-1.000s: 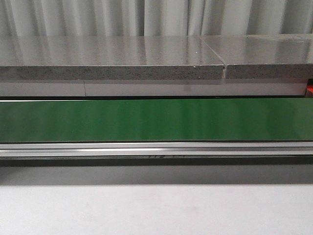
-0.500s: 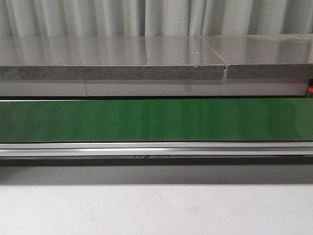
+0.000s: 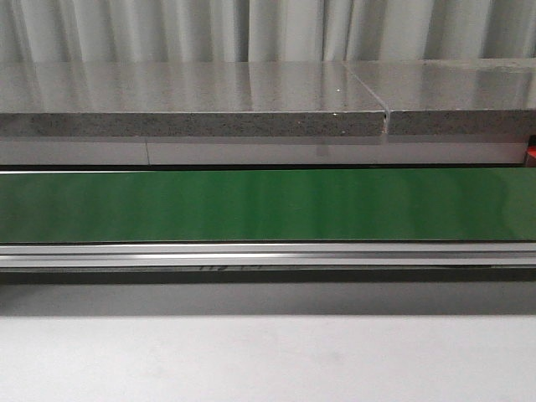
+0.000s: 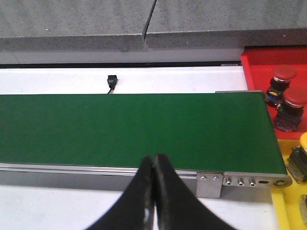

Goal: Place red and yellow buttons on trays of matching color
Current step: 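Grasp the red push button with the left gripper and lift it, then set the red button on the belt's near end and open the left gripper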

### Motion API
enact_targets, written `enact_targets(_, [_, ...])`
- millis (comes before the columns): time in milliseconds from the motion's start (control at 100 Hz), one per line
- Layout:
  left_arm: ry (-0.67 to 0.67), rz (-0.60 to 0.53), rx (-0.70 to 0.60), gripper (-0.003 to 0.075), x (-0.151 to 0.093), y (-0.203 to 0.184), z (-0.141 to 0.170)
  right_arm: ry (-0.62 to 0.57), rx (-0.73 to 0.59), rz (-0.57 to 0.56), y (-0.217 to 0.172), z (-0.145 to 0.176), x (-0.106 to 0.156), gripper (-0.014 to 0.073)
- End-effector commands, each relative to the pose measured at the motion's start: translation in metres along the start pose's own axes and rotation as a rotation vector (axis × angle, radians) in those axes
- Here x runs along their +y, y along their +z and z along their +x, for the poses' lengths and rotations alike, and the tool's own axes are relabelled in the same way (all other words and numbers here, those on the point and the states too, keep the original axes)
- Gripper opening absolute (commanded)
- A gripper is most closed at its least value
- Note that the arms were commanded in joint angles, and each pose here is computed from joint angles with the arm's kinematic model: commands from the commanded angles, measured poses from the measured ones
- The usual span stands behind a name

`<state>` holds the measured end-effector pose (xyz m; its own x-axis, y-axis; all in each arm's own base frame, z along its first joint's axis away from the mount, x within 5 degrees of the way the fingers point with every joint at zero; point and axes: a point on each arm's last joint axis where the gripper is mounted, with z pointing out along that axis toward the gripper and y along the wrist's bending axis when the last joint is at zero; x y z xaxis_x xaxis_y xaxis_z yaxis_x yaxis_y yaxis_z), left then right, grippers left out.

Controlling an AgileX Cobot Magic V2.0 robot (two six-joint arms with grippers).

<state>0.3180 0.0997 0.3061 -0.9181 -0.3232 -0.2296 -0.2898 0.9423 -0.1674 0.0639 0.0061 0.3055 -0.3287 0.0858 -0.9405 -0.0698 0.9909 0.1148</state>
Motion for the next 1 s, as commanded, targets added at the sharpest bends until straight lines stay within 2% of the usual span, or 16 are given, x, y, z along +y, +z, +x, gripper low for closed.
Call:
enact_targets(0, [0.062,0.031,-0.057,0.0226,-0.018,-0.02,0.003,-0.019,-0.091,-0.009,-0.003,-0.014,0.002,-0.0066])
enact_targets(220, [0.167,0.052,-0.056,0.0226,-0.047,-0.009,0.001,-0.019,-0.091,-0.009,-0.003,-0.014,0.002,-0.0066])
enact_targets(500, [0.167,0.057,0.031,0.0233,-0.048,0.017,-0.009,-0.019,-0.091,-0.009,-0.003,-0.014,0.002,-0.0066])
enact_targets(570, [0.168,0.059,0.021,0.028,-0.049,0.015,-0.01,-0.019,-0.091,-0.009,-0.003,-0.014,0.002,-0.0066])
enact_targets(690, [0.173,0.06,-0.022,0.0483,-0.051,0.007,-0.016,-0.019,-0.091,-0.009,-0.003,-0.014,0.002,-0.0066])
enact_targets(760, [0.173,0.066,-0.058,0.0561,-0.053,0.001,-0.02,-0.019,-0.091,-0.009,-0.003,-0.014,0.002,-0.0066])
enact_targets(990, [0.131,0.109,-0.216,0.0565,-0.059,-0.03,-0.031,-0.019,-0.091,-0.009,-0.003,-0.014,0.002,-0.0066])
